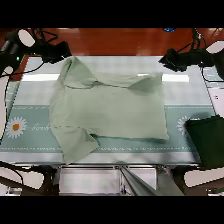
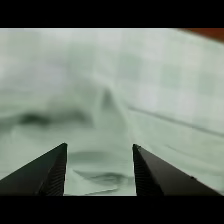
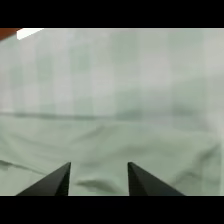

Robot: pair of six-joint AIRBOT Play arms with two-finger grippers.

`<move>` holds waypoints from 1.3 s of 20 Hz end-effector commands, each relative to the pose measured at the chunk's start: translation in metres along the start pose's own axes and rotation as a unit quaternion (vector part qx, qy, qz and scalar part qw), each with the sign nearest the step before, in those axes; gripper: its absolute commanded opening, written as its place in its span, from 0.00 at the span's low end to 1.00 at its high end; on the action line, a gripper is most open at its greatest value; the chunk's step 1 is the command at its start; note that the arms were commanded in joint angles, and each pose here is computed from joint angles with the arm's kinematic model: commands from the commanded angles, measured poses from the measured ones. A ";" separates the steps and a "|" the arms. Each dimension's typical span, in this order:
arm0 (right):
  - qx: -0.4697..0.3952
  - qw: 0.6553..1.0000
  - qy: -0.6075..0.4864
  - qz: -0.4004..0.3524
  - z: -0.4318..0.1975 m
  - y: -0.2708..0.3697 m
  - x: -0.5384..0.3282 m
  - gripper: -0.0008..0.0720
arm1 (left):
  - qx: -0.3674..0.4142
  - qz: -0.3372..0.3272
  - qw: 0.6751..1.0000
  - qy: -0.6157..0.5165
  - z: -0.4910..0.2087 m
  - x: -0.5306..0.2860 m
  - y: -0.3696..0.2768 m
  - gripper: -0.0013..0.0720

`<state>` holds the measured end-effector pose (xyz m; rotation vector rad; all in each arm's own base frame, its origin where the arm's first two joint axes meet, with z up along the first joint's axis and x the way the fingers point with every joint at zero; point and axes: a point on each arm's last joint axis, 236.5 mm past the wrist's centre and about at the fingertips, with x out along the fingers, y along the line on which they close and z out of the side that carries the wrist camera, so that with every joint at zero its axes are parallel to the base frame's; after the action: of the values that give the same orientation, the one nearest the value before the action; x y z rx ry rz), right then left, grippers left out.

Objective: Fold the shirts.

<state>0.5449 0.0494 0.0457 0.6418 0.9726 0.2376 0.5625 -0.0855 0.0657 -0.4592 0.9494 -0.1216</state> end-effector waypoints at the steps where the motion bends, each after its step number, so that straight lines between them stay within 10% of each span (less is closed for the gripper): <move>1: 0.042 0.999 0.012 0.009 0.011 -0.020 -0.020 0.58 | -0.046 -0.010 0.998 0.043 0.003 -0.016 0.027 0.71; 9: 0.064 0.966 0.096 -0.232 -0.093 -0.167 -0.155 0.57 | -0.116 0.050 0.939 0.319 -0.160 -0.110 0.156 0.71; 17: 0.112 0.984 0.062 -0.128 -0.240 -0.137 -0.139 0.57 | -0.245 -0.008 0.945 0.216 -0.274 -0.123 0.191 0.71; 26: 0.114 0.988 0.058 -0.088 -0.259 -0.104 -0.147 0.57 | -0.247 0.010 0.927 0.282 -0.319 -0.083 0.194 0.71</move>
<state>0.2418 -0.0086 -0.0230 0.7192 1.1813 -0.0255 0.2392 0.0229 -0.0963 -0.9244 1.5151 0.0237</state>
